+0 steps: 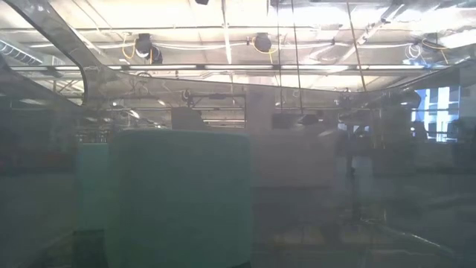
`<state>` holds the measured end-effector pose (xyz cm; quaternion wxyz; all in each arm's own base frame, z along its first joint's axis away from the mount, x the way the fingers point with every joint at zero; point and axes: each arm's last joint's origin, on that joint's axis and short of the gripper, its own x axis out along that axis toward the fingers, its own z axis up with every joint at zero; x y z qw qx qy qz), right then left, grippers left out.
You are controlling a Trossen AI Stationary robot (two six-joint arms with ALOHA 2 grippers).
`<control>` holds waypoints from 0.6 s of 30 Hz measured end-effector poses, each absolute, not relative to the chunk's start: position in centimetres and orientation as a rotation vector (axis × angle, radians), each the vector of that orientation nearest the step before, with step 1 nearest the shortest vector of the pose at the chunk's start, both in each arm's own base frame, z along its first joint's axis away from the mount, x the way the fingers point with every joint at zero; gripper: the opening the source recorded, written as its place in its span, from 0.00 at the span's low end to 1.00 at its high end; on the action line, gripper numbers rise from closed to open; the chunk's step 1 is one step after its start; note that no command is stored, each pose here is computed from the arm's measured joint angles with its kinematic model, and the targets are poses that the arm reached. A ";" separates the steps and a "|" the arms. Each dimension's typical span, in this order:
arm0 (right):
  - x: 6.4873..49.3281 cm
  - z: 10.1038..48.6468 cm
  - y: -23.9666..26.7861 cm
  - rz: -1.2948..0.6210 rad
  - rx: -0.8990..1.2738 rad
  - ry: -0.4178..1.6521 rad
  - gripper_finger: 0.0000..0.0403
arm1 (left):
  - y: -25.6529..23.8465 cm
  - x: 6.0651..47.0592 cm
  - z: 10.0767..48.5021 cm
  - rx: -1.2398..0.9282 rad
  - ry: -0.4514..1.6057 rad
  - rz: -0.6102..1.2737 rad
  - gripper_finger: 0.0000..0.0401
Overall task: Sort & place blocks by color
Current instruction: Put the light-blue rectangle block into the transparent black bin
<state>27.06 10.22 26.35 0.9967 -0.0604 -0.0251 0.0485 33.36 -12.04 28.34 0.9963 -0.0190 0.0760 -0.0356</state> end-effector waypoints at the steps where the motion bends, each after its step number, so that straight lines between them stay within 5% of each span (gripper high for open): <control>1: 26.6 26.5 10.3 0.110 -0.093 -0.020 0.54 | -12.2 33.3 28.4 -0.037 0.151 -0.076 0.15; 10: 22.3 26.4 10.6 0.155 0.146 0.310 0.59 | -13.2 32.9 29.2 0.029 0.063 -0.046 0.16; 18: 20.7 26.6 12.3 0.230 0.193 0.339 0.57 | -15.0 32.2 29.5 0.022 0.029 -0.101 0.16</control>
